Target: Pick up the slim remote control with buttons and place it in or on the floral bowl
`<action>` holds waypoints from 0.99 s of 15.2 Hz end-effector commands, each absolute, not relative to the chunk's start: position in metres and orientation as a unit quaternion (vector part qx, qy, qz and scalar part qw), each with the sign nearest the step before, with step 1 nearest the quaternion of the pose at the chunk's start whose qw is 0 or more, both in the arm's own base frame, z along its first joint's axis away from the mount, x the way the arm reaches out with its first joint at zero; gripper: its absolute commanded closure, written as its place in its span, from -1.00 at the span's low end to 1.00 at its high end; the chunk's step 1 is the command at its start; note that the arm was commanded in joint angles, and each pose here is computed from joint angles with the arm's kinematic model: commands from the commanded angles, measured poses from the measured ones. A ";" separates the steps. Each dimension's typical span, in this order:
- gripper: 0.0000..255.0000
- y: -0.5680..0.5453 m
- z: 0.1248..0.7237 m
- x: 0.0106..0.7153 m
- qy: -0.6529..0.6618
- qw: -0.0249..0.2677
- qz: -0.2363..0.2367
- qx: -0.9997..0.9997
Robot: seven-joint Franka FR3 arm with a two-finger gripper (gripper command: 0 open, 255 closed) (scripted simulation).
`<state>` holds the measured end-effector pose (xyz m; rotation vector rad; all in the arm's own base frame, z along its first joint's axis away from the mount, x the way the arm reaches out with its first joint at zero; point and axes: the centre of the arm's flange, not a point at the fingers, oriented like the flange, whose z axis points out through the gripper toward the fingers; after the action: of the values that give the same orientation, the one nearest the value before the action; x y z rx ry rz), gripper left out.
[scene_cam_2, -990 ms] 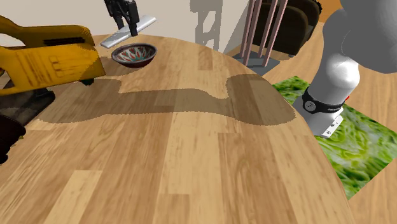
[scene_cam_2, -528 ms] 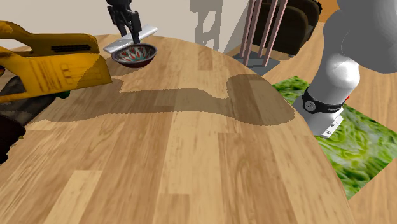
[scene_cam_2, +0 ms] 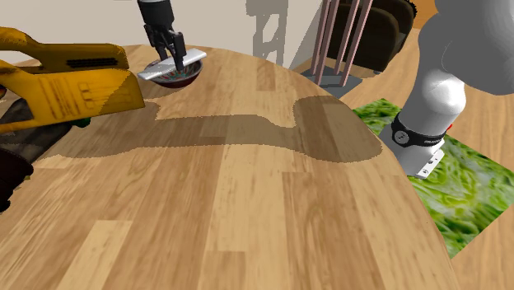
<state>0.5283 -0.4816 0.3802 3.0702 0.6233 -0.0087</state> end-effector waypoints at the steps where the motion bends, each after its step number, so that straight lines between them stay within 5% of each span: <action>1: 1.00 -0.482 0.378 0.528 0.199 0.005 -0.003 0.980; 6: 1.00 -0.482 0.378 0.528 0.199 0.005 -0.003 0.980; 7: -1.00 -0.482 0.378 0.528 0.199 0.005 -0.003 0.980; 15: -1.00 -0.482 0.418 0.528 0.199 0.005 -0.003 0.980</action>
<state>0.5271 -0.4809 0.4034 3.0695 0.6219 -0.0089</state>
